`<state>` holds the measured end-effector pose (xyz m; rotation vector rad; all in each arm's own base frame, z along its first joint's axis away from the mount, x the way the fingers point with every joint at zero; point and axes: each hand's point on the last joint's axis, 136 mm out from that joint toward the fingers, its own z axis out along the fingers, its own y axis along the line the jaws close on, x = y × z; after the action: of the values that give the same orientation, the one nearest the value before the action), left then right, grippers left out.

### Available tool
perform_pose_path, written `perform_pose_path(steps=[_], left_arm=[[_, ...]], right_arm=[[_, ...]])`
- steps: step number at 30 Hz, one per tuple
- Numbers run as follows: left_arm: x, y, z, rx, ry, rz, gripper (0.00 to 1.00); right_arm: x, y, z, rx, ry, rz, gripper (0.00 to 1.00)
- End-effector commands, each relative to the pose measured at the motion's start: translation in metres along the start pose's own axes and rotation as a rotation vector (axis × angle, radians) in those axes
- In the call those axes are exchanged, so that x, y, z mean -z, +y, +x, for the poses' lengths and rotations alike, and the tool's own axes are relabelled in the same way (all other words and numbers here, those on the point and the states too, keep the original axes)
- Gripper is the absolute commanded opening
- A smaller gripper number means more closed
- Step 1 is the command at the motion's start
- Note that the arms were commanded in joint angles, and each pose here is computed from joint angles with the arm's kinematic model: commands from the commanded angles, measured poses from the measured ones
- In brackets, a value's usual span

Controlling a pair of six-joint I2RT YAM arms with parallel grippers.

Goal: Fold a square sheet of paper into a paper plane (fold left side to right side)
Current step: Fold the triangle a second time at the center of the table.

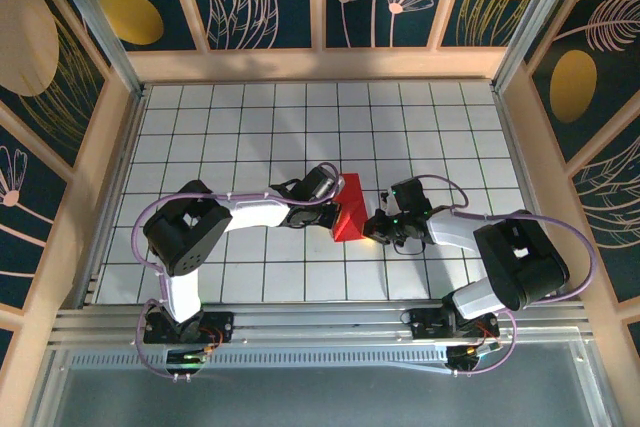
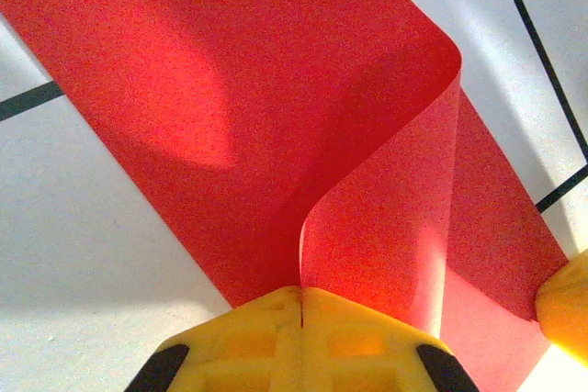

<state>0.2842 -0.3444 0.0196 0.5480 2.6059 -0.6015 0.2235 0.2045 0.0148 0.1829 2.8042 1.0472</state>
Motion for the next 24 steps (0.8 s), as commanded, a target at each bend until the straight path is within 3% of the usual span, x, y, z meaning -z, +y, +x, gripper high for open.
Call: perform_pose_path(steps=[1, 15, 24], left_arm=[[-0.004, 0.008, 0.000, -0.008, 0.012, -0.031, 0.00], [-0.012, 0.009, 0.005, -0.012, 0.032, -0.029, 0.00], [-0.014, 0.013, 0.013, -0.014, 0.055, -0.034, 0.00]], right_arm=[[-0.003, -0.015, 0.006, -0.015, 0.022, 0.072, 0.00], [-0.003, -0.013, 0.005, -0.014, 0.023, 0.067, 0.00], [0.015, 0.033, -0.015, 0.022, -0.037, -0.098, 0.00]])
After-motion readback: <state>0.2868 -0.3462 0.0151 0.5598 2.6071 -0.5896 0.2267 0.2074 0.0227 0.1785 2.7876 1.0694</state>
